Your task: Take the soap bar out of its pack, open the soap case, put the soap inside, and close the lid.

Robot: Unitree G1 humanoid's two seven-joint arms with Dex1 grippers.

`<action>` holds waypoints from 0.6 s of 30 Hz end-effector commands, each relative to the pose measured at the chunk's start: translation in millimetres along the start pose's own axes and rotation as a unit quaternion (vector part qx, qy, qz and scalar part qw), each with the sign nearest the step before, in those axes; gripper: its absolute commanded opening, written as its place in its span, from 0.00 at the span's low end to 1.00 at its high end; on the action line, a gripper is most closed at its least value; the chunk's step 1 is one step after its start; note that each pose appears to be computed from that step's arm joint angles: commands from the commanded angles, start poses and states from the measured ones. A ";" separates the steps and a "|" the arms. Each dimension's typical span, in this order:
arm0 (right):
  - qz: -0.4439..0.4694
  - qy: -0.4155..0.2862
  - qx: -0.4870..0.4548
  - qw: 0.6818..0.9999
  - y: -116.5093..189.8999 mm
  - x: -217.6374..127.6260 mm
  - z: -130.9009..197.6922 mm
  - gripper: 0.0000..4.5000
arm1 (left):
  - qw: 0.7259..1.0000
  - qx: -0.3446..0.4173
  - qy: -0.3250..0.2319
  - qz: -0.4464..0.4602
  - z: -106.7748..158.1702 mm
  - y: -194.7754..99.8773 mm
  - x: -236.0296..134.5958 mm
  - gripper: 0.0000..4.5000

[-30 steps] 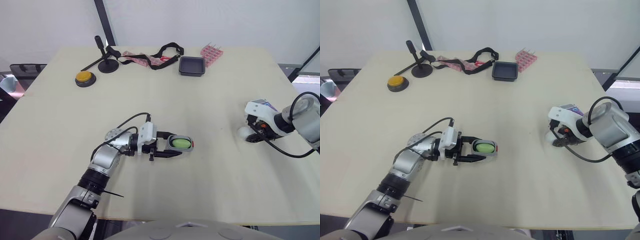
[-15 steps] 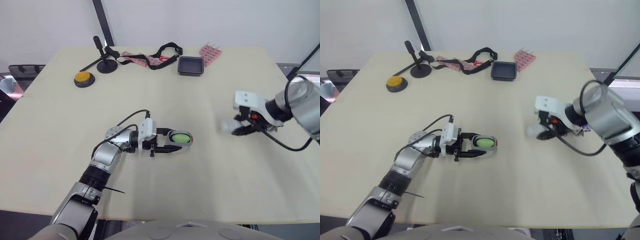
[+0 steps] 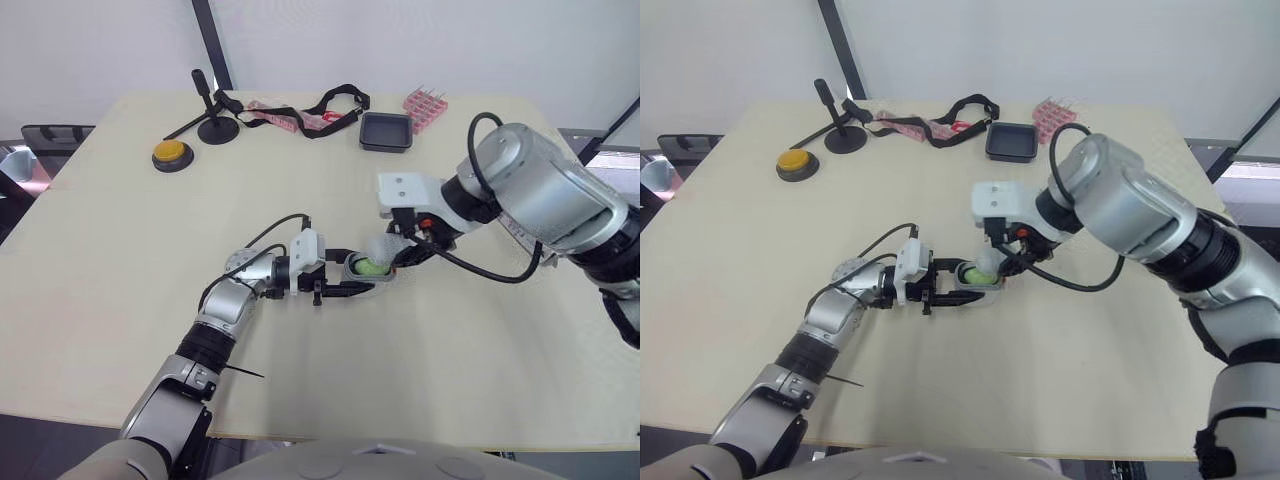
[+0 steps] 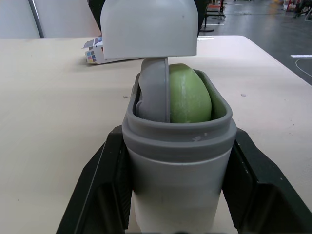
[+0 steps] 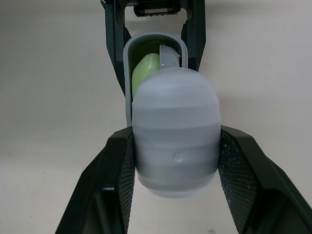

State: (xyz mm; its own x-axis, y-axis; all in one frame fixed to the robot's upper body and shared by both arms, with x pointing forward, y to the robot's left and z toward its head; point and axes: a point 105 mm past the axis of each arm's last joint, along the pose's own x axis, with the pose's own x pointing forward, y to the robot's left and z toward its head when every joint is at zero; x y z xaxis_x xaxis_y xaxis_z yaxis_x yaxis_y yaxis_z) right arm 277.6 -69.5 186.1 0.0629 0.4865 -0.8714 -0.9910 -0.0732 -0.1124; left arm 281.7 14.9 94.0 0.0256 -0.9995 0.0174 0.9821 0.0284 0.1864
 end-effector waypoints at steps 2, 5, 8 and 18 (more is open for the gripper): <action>-0.008 0.004 -0.021 1.000 1.1 1.9 10.4 0.43 | 1.000 0.008 0.005 0.006 -1.3 2.3 -4.1 0.43; -0.004 -0.002 -0.027 1.000 3.3 5.0 15.5 0.43 | 1.000 0.008 0.006 0.008 -1.5 3.2 -5.0 0.43; 0.000 -0.006 -0.029 1.000 5.7 8.4 19.0 0.43 | 1.000 0.009 0.007 0.010 -1.8 4.1 -5.3 0.43; 0.013 -0.012 -0.028 0.999 12.7 18.7 24.1 0.43 | 1.000 0.008 0.007 0.014 -2.7 4.0 -5.7 0.43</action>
State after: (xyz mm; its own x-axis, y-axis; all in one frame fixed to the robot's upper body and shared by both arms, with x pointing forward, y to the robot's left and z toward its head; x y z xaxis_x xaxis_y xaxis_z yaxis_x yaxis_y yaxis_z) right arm 268.2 -46.2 178.5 0.0412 0.5028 -0.8634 -0.9887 -0.1043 -0.1079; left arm 283.1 16.9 91.8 0.0337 -0.9993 0.0171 0.9809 0.0364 0.1910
